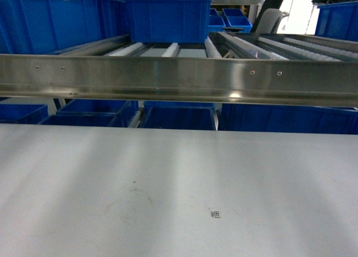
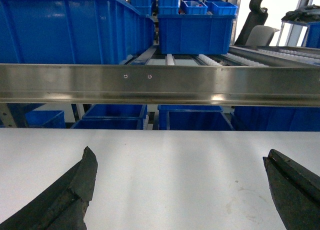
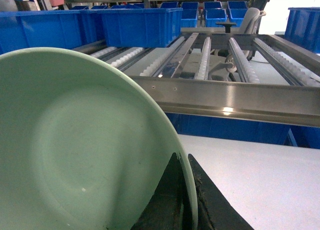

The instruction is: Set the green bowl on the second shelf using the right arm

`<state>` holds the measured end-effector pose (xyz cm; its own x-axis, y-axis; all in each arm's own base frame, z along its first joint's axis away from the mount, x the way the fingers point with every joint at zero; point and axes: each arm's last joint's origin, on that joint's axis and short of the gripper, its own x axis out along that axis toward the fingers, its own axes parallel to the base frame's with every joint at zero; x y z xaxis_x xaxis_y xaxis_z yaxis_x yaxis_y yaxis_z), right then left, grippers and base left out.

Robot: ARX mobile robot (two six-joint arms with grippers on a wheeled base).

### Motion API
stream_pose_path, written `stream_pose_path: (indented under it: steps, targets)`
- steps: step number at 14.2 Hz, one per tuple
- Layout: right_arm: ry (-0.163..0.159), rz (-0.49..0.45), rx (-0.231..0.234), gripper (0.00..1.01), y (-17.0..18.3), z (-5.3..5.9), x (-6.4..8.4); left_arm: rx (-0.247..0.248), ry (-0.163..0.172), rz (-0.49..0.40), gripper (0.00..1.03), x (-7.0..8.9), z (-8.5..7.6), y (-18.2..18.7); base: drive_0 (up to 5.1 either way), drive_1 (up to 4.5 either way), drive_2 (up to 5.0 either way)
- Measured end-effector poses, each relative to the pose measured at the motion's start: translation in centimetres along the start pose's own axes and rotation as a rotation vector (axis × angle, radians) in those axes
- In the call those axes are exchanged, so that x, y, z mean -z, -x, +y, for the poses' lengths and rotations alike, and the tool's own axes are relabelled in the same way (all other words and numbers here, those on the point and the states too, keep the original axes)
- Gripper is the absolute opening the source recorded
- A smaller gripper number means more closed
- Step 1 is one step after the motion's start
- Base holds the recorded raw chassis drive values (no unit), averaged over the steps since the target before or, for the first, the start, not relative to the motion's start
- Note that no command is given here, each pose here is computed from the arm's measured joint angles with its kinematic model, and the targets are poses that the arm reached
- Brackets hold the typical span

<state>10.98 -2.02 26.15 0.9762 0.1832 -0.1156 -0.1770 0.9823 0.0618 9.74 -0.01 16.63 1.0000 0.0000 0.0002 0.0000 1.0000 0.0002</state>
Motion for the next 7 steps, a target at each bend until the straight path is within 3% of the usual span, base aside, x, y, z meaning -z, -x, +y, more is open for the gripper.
stream_pose_path:
  steps: [2, 7]
  targets:
    - [-0.006, 0.005, 0.009, 0.02, 0.01, -0.08, 0.09, 0.002, 0.0, -0.001, 0.98, -0.01, 0.0, 0.0, -5.0, 2.46, 2.5]
    - [-0.006, 0.005, 0.008, 0.02, 0.01, -0.07, 0.08, 0.001, 0.0, -0.001, 0.98, -0.01, 0.0, 0.0, -4.3, 0.25, 4.3]
